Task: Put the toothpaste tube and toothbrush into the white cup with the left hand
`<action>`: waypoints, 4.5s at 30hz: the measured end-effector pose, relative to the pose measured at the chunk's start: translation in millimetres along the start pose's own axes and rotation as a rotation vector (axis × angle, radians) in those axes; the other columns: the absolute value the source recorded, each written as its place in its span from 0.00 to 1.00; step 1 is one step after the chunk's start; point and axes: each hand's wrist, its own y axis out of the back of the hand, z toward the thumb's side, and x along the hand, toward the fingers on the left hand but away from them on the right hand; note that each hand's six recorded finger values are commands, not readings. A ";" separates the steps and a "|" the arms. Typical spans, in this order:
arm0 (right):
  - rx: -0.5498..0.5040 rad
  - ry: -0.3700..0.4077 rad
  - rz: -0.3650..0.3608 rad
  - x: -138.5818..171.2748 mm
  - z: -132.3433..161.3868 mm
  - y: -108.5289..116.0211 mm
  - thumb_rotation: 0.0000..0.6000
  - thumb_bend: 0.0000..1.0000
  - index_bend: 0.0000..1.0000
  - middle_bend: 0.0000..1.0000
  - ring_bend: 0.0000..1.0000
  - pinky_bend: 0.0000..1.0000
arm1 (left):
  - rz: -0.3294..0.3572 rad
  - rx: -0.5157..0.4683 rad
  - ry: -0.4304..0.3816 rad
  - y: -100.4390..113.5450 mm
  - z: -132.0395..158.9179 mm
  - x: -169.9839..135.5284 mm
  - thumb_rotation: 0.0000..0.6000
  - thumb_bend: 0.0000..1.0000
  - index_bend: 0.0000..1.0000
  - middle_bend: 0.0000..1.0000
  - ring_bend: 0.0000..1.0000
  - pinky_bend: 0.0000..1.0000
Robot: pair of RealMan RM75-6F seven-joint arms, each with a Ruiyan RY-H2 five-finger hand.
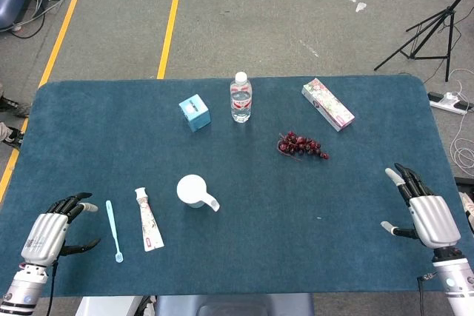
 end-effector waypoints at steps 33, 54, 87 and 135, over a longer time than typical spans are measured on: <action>-0.021 -0.006 -0.042 5.5 -2.3 11.8 1.00 0.03 0.02 0.04 0.04 0.33 | -0.009 -0.007 -0.152 -9.6 26.9 5.4 1.00 0.56 0.36 0.97 0.84 0.62; -0.036 -0.015 -0.051 5.9 -6.5 16.9 1.00 0.03 0.02 0.04 0.04 0.33 | -0.320 0.094 -0.322 -44.9 81.7 32.7 1.00 0.98 0.30 1.00 1.00 0.92; -0.043 -0.019 -0.049 5.8 -8.6 18.7 1.00 0.03 0.03 0.04 0.04 0.33 | -0.415 0.248 -0.184 -97.8 71.8 93.5 1.00 0.99 0.30 1.00 1.00 0.96; -0.042 -0.018 -0.045 5.3 -7.3 17.3 1.00 0.03 0.03 0.04 0.04 0.33 | -0.414 0.285 -0.188 -93.8 74.6 98.9 1.00 0.99 0.34 1.00 1.00 0.96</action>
